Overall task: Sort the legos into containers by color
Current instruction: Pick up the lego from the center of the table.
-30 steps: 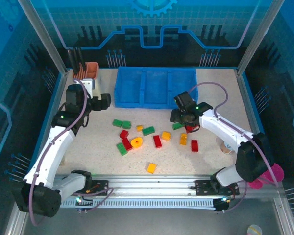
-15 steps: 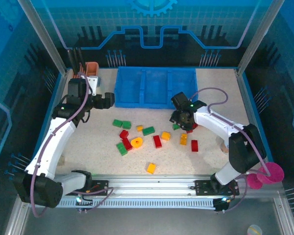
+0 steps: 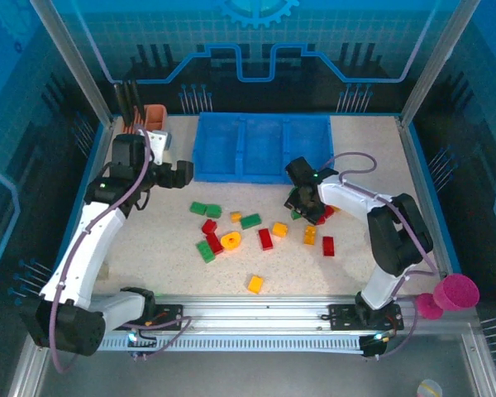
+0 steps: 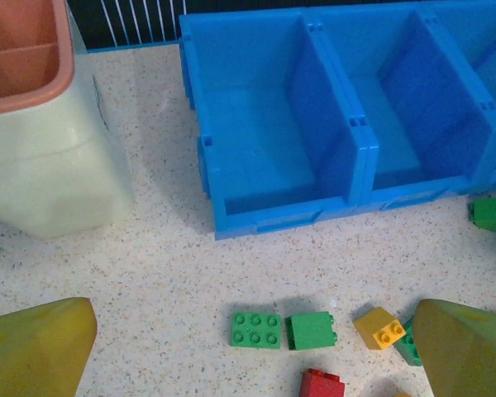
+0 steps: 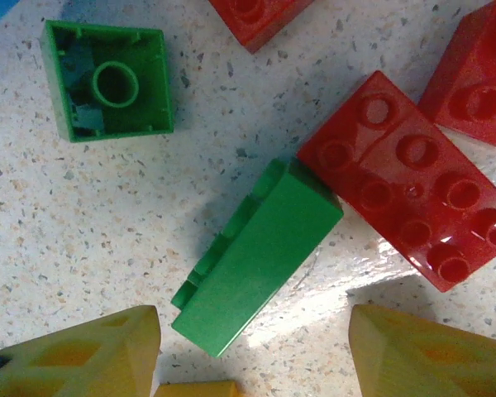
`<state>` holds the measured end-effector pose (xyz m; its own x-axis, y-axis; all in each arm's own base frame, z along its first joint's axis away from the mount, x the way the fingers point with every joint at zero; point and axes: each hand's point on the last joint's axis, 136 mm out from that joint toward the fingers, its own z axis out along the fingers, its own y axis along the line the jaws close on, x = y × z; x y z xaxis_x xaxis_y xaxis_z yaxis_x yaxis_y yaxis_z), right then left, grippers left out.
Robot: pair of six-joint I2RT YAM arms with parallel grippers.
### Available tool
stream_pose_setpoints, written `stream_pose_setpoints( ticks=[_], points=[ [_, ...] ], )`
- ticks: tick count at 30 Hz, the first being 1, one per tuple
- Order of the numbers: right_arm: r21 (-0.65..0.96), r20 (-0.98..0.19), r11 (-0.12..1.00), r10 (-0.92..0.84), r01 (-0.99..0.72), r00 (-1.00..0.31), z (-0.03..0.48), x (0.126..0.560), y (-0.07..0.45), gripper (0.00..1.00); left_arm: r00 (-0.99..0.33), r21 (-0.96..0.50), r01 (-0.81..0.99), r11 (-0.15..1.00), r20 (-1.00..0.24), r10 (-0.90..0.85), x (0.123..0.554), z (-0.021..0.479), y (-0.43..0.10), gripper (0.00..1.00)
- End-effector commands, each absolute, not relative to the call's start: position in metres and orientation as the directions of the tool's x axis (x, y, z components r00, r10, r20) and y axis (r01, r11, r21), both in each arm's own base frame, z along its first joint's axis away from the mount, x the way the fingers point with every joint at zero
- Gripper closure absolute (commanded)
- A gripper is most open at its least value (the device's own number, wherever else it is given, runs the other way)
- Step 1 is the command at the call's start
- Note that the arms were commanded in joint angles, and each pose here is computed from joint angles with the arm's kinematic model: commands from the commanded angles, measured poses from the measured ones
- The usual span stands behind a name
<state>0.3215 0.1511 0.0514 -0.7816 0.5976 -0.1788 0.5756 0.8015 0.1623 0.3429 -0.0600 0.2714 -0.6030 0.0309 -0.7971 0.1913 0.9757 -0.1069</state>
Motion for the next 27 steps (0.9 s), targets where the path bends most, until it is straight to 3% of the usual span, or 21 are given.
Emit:
stream_pose_setpoints(
  ticks=[1, 9, 20, 27],
  points=[
    [0.125, -0.176, 0.809, 0.588, 0.574, -0.79, 0.048, 0.326, 0.147, 0.37, -0.607, -0.097, 0.214, 0.972, -0.793, 0.054, 0.337, 0.267, -0.063, 0.01],
    [0.091, -0.159, 0.816, 0.577, 0.57, -0.801, 0.024, 0.327, 0.142, 0.43, -0.583, -0.085, 0.214, 0.973, -0.811, 0.058, 0.335, 0.271, -0.062, 0.01],
    [0.021, -0.158, 0.87, 0.49, 0.493, -0.857, 0.014, 0.324, 0.136, 0.74, -0.59, -0.062, 0.202, 0.977, -0.804, 0.071, 0.34, 0.269, -0.059, 0.01],
    [-0.059, -0.175, 0.968, 0.229, 0.242, -0.958, 0.053, 0.317, 0.128, 0.86, -0.601, -0.053, 0.196, 0.979, -0.795, 0.078, 0.34, 0.265, -0.057, 0.01]
  ],
)
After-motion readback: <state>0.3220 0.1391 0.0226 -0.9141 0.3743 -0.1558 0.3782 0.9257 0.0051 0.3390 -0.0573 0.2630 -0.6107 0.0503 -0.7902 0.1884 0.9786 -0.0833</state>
